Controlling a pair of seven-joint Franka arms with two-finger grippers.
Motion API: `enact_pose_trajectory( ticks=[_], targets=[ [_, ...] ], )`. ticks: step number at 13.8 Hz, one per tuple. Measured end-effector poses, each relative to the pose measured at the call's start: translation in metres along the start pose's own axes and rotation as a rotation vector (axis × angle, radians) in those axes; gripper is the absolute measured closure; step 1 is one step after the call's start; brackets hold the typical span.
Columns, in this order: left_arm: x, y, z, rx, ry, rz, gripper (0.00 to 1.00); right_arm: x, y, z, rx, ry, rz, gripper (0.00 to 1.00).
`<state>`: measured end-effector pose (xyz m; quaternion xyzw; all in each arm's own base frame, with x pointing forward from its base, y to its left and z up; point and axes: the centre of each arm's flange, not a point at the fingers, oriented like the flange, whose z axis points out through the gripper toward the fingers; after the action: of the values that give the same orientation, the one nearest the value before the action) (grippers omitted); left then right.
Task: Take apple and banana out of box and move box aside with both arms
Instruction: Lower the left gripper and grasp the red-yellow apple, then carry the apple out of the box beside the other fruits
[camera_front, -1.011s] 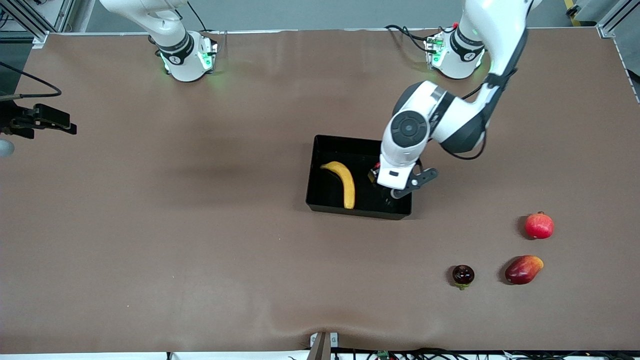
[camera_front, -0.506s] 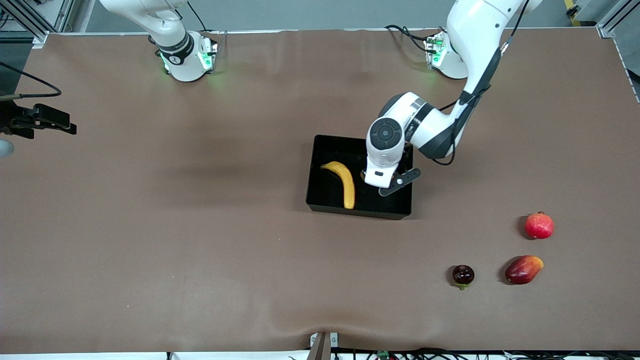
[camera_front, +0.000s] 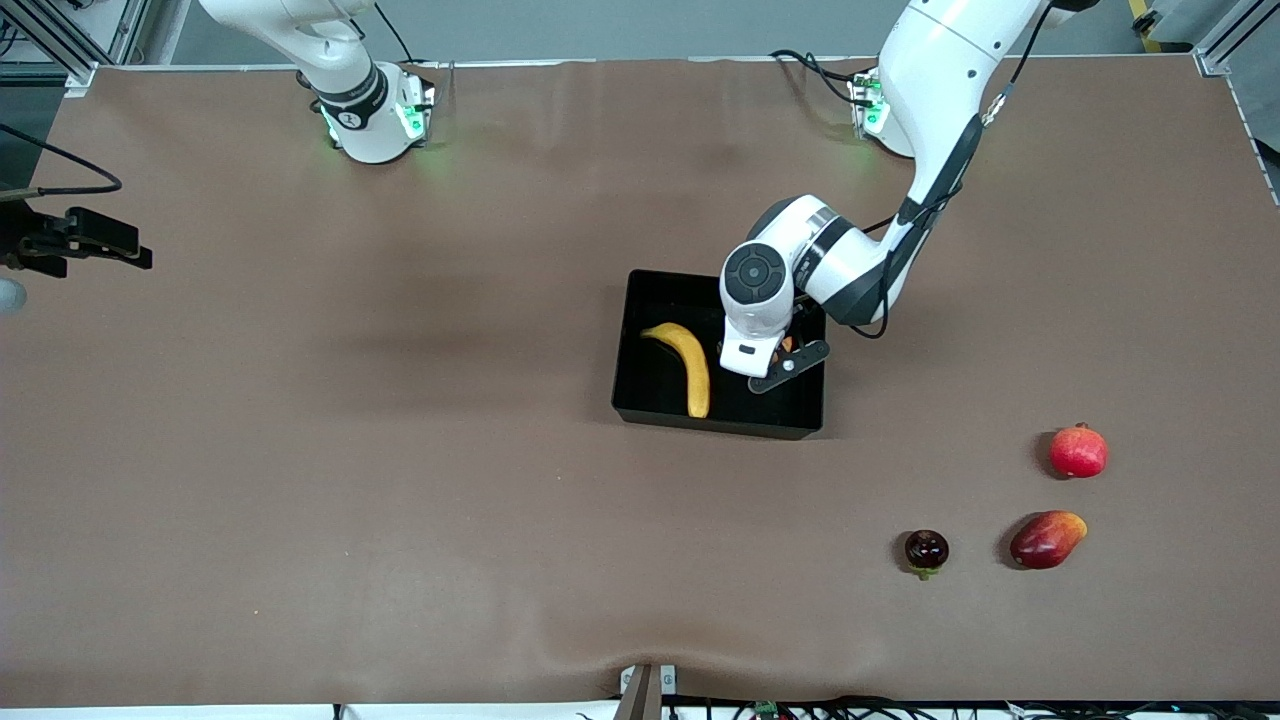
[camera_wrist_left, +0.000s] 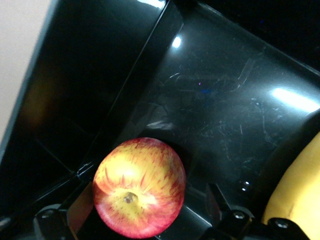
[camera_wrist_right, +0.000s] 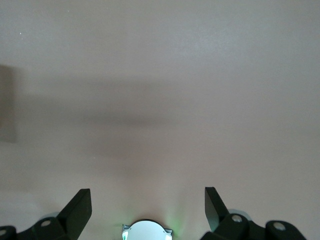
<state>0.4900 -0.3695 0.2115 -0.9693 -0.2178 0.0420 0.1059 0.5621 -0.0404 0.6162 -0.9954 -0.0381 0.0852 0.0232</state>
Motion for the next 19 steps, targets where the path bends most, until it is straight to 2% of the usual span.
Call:
enact_pose_trajectory(
  ticks=[4, 6, 13, 19],
  targets=[
    [0.001, 0.0, 0.002, 0.006, 0.007, 0.003, 0.05, -0.001, 0.0, -0.005, -0.001, 0.012, 0.0, 0.0],
    [0.002, -0.001, 0.001, 0.007, 0.008, 0.001, 0.2, -0.001, 0.0, -0.006, -0.001, 0.013, 0.0, 0.0],
    [0.007, 0.001, -0.012, 0.009, 0.014, -0.007, 0.21, -0.001, 0.001, -0.005, 0.001, 0.011, 0.0, 0.0],
    [0.031, -0.002, -0.115, -0.011, 0.067, -0.035, 0.21, -0.001, 0.0, -0.005, 0.003, 0.006, -0.002, 0.0]
  ],
)
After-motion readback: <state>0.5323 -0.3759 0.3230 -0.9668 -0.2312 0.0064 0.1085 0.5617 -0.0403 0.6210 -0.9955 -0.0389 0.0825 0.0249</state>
